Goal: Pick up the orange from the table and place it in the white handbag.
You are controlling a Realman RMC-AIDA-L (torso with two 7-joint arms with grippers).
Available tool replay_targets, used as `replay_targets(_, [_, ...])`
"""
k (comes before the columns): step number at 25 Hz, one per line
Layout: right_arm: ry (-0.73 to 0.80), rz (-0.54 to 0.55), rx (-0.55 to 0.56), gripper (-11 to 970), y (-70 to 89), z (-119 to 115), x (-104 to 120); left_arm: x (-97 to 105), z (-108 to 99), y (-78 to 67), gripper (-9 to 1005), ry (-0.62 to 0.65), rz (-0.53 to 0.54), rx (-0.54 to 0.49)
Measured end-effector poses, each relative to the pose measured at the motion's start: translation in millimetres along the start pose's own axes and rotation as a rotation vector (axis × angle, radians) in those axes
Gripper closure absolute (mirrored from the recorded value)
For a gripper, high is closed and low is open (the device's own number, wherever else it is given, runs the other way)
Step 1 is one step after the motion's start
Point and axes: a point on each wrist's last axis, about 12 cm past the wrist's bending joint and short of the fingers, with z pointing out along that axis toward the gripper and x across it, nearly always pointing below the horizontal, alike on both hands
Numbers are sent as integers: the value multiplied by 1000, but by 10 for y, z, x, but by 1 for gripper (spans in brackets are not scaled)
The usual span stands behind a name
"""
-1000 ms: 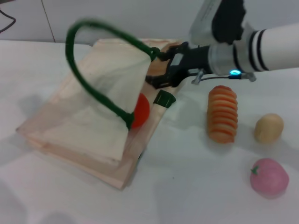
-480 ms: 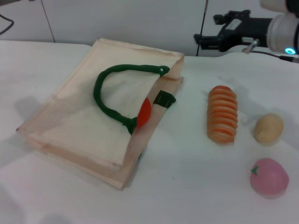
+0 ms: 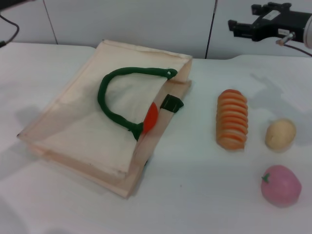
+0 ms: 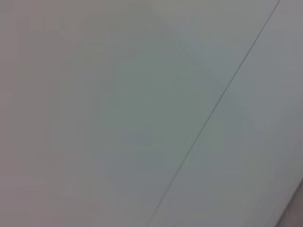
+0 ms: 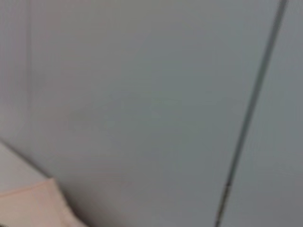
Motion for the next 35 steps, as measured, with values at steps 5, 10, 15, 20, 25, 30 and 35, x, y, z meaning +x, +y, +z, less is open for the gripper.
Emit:
replay_targets(5, [-109, 41, 60, 178, -76, -123, 119, 184, 39, 49, 309, -88, 103, -42])
replay_targets(10, [-241, 90, 109, 179, -121, -256, 315, 373, 13, 92, 311, -151, 193, -102])
replay_targets(15, [-333, 122, 146, 179, -138, -345, 536, 592, 13, 169, 312, -207, 267, -175])
replay_targets(20, [-490, 94, 217, 180, -71, -505, 815, 837, 65, 234, 314, -258, 364, -270])
replay_targets(25, [-558, 73, 330, 181, -7, -621, 1032, 1030, 37, 243, 314, -328, 434, -358])
replay_targets(30, [-553, 127, 370, 182, -15, -650, 1118, 1197, 0, 222, 314, -399, 503, -464])
replay_targets(35, [-553, 166, 409, 183, -39, -697, 1185, 1355, -9, 190, 314, -439, 540, -574])
